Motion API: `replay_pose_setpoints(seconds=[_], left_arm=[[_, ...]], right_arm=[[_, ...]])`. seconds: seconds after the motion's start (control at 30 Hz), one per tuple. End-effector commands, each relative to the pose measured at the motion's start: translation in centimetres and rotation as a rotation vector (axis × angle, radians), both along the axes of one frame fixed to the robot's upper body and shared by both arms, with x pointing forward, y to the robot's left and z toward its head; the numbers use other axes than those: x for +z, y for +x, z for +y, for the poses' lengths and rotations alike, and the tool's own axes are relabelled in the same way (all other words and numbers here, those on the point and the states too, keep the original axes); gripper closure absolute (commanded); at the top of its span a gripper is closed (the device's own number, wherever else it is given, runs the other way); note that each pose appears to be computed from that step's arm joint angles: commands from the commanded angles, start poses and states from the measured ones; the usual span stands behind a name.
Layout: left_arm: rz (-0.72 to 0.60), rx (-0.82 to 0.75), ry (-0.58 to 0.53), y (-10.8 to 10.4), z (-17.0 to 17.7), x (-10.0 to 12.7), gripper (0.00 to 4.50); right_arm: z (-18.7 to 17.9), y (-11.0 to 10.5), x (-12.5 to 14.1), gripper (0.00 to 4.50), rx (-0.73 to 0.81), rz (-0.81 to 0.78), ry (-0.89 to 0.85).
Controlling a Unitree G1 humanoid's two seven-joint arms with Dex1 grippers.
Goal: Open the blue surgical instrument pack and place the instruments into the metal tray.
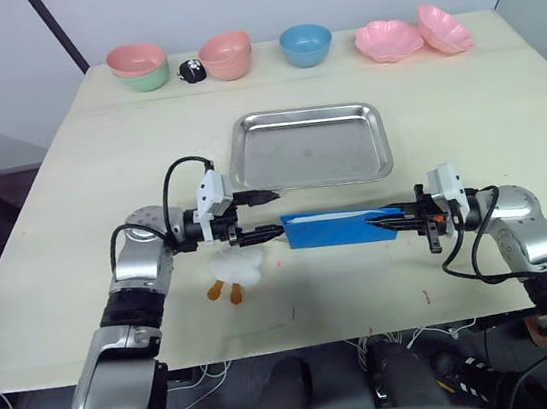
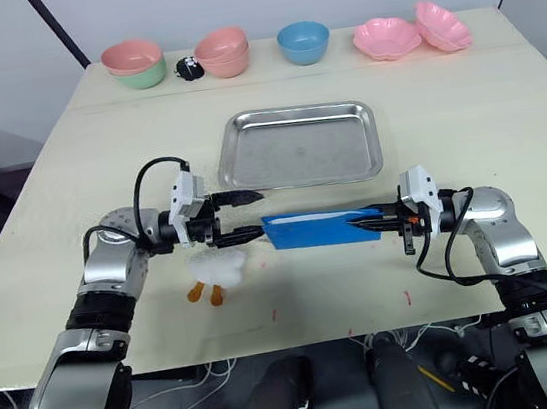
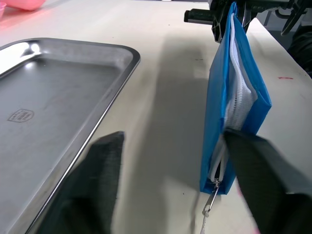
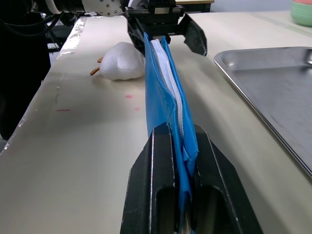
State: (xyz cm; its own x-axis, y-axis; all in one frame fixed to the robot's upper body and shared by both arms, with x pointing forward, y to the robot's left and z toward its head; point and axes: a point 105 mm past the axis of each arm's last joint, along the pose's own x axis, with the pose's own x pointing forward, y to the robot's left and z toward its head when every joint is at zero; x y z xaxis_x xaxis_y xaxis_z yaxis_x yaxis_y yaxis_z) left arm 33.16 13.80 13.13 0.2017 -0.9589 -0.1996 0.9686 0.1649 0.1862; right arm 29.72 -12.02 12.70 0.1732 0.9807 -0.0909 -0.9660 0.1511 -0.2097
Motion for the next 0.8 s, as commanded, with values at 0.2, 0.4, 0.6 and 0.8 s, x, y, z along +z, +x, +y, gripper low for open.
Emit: replay_pose_setpoints(seconds=[0.2, 0.4, 0.6, 0.8], left_arm=[[0.022, -0.082, -0.047, -0.9, -1.0, 0.6, 4.42], [0.070, -0.116, -0.046, -1.7, -1.1, 0.1, 4.42], [0.073, -0.104, -0.037, -1.7, -0.9, -0.2, 4.42], [0.069, -0.085, -0.034, -1.6, -0.7, -0.4, 4.50]], right_arm=[[0.5, 0.1, 1.2, 4.50, 0.023, -0.058, 0.018], [0.6, 0.0, 1.3, 4.50, 0.024, -0.059, 0.020], [0.4, 0.0, 1.0, 4.50, 0.024, -0.016, 0.012], [-0.1, -0.3, 1.5, 3.35, 0.031, 0.041, 0.015]])
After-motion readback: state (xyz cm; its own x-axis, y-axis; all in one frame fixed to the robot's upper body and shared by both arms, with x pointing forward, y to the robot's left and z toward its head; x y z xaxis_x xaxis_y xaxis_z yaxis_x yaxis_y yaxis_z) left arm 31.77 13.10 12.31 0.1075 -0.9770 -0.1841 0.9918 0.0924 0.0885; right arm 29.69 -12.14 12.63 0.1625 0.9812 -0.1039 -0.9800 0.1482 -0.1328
